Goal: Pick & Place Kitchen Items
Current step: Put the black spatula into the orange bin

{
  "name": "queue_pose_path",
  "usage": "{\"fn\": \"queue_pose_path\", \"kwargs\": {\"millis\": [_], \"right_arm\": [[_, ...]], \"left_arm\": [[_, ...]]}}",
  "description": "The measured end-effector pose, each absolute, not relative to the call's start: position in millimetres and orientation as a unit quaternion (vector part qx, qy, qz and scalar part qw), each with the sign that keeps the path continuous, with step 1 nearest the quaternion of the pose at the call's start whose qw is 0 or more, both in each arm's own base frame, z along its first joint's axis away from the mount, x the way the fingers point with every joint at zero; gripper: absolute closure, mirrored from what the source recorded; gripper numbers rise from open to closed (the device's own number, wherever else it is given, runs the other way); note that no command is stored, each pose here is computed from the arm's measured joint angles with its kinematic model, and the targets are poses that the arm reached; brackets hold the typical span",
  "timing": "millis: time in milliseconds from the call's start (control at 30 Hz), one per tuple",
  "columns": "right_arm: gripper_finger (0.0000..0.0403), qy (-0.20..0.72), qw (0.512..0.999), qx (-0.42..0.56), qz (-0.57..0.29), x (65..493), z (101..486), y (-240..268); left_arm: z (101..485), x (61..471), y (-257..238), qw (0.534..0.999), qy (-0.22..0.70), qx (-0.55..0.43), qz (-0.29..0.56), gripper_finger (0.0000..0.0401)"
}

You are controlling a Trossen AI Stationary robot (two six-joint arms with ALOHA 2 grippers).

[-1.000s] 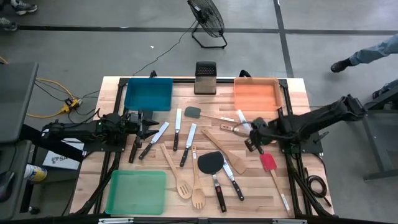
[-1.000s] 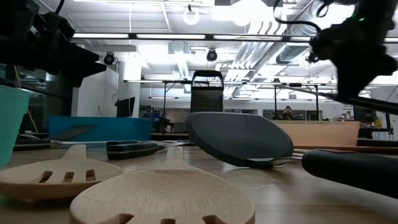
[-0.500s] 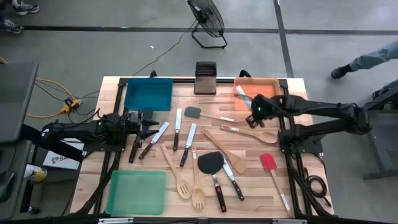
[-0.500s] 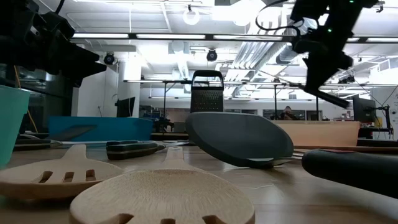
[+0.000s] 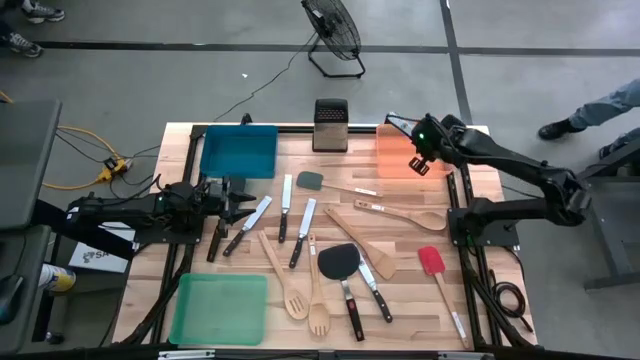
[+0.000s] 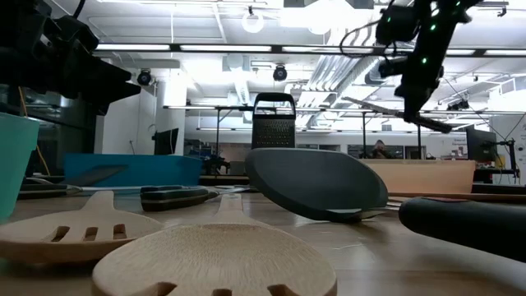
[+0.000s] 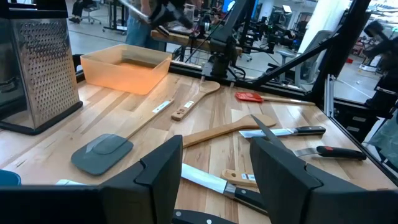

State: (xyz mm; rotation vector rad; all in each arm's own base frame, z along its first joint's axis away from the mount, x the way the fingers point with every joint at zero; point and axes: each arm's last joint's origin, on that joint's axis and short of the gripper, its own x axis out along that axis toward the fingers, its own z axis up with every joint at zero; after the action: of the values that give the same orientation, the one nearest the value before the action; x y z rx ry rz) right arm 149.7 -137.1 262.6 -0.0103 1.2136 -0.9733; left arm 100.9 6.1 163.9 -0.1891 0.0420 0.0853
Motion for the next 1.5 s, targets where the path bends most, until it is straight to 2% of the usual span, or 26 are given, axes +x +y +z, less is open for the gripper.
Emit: {"fn": "queue_pose_path", "kwargs": {"millis": [267, 800, 1500], "right_arm": [[0.0339, 0.606, 0.656, 0.040, -0.448, 149.7, 229.1, -175.7], [0.0339, 0.666, 0.641, 0.031, -0.381, 163.4, 179.0, -211.8], [0.0330, 0.686, 0.633, 0.046, -0.356, 161.8, 171.3, -211.1]], "left_arm": [[163.9, 100.9, 6.1, 0.994, 0.021, -0.094, 0.043, 0.0215], [163.9, 100.9, 6.1, 0.994, 0.021, -0.094, 0.043, 0.0215], [163.9, 100.9, 6.1, 0.994, 0.021, -0.094, 0.043, 0.0215]]}}
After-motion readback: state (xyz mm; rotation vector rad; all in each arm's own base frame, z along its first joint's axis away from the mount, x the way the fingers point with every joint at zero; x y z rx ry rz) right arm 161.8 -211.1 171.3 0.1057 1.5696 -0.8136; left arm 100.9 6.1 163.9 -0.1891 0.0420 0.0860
